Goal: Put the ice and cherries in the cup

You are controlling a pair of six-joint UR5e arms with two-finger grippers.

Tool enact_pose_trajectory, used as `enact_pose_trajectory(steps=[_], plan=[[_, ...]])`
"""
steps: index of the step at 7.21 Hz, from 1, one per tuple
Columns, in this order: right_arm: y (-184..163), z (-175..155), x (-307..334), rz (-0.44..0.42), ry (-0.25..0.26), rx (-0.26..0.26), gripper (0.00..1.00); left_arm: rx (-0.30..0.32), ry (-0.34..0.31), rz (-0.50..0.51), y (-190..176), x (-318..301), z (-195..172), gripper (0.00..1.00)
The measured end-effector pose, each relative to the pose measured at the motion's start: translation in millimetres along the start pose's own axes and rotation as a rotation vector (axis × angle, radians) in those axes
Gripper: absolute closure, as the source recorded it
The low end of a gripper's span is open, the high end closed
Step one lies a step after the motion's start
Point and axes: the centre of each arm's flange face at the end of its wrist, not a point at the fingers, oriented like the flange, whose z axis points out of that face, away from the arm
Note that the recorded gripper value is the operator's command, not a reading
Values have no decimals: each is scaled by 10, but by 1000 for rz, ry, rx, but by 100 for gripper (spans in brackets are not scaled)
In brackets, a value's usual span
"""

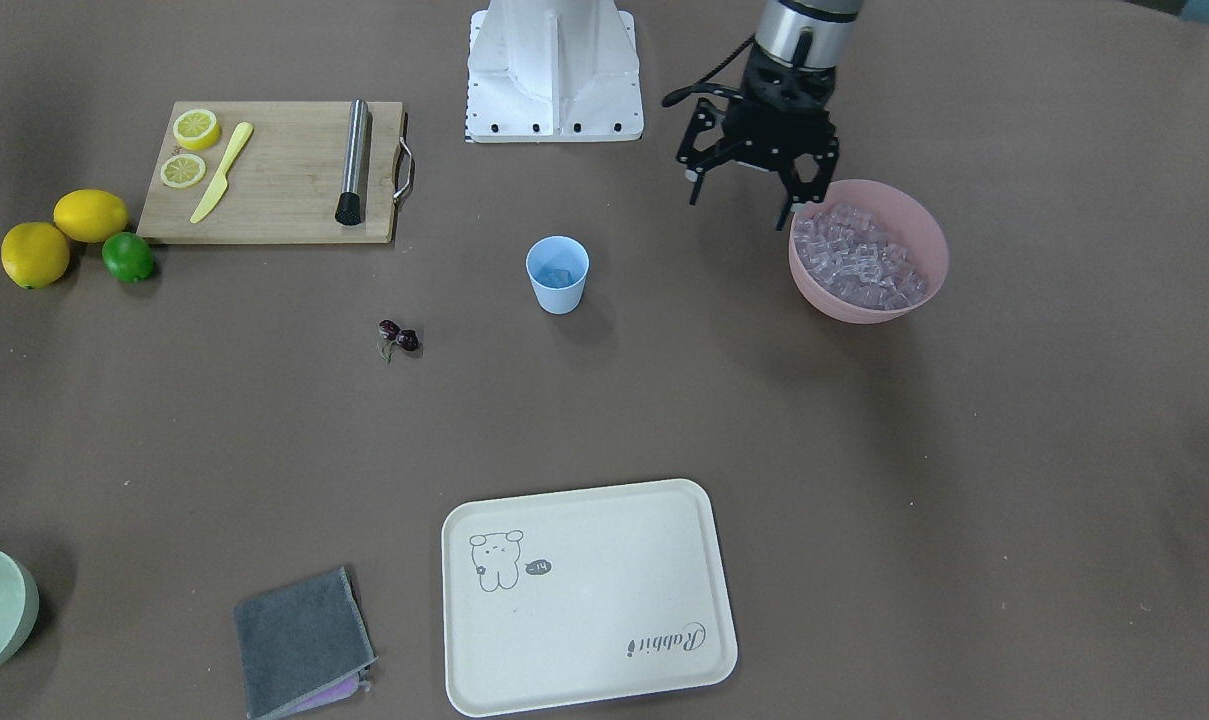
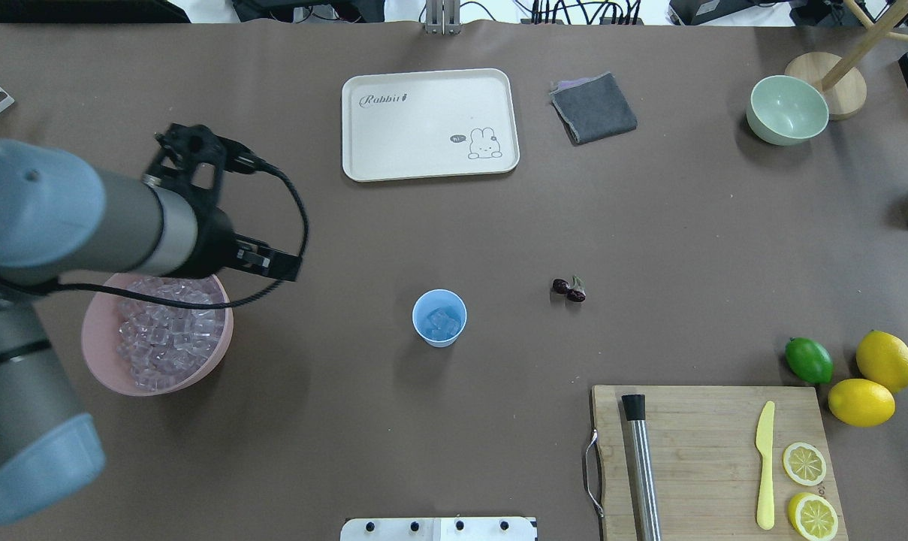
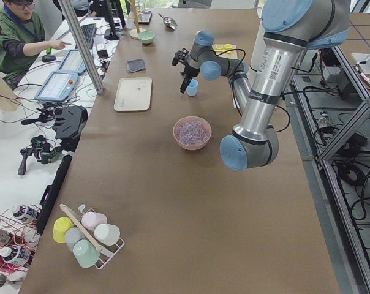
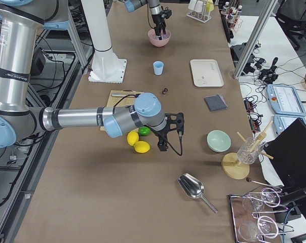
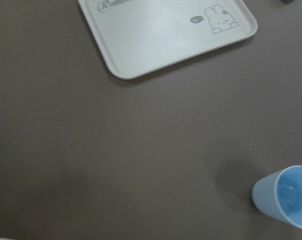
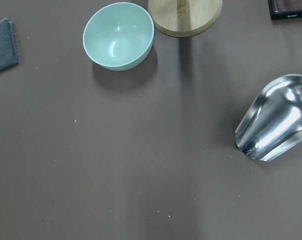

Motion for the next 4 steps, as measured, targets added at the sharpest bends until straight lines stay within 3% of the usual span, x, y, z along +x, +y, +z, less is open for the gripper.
enact_pose_trajectory(steps=[2,4], plan=[[-114,92,-312,28,-17,-12,0,-58,-37,48,10,-1153,-352,0],[-239,317,-819,44,1,-23,0,-152,-45,4,334,-2104,-503,0]])
